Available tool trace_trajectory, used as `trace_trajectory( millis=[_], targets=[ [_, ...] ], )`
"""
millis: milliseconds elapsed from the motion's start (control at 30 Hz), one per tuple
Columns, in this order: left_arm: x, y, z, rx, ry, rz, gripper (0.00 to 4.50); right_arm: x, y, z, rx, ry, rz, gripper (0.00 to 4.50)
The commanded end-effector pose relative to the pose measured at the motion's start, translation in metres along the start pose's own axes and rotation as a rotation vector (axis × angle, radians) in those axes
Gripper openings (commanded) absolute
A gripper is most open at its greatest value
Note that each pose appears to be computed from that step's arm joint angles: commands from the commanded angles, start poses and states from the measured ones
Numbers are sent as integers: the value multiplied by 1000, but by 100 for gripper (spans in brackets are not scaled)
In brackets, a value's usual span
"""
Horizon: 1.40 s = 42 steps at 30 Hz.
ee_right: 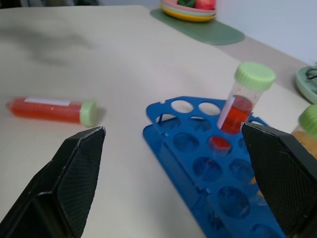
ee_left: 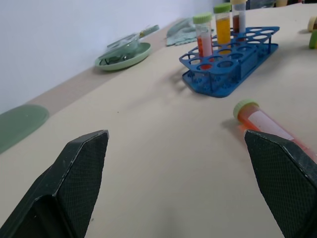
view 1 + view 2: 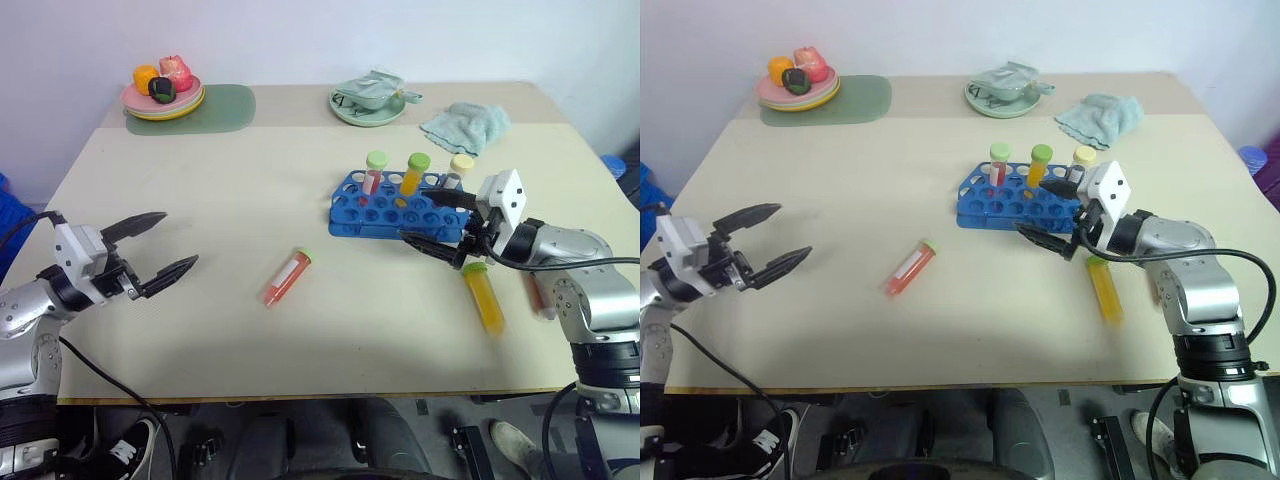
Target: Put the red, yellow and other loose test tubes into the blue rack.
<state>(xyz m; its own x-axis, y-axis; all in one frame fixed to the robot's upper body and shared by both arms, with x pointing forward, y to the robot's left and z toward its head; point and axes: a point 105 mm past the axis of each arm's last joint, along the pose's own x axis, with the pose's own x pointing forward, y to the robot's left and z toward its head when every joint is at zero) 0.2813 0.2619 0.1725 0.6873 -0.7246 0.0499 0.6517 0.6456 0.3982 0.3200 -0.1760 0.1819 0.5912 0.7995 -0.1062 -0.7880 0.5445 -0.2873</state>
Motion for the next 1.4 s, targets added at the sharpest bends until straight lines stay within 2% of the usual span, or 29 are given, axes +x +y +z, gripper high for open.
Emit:
trace_trajectory(
  millis=[33,400,600,700,1000,1200,1267,1400],
  targets=[
    [3,10,10,30,-36,14,447,-9,-3,10,-46,-29,-17,450],
    [17,10,5,4,-56,-34,447,-25,-9,3,-63,5,-77,450],
    [30,10,7,-1,-96,-50,447,-29,-13,6,-74,-24,-116,450],
    [31,7,14,2,-110,-60,447,-28,-18,12,-75,-38,-126,450],
    [35,2,14,-33,-118,-101,447,-23,-20,27,-69,-97,-152,450],
    [50,-9,23,-92,-171,-195,447,-41,-38,19,-45,39,-258,450],
    [57,-20,27,-117,-189,-263,447,-55,-50,14,-22,114,-339,450],
    [71,-41,40,-157,-242,-404,447,-89,-51,0,93,301,-422,450]
  ],
)
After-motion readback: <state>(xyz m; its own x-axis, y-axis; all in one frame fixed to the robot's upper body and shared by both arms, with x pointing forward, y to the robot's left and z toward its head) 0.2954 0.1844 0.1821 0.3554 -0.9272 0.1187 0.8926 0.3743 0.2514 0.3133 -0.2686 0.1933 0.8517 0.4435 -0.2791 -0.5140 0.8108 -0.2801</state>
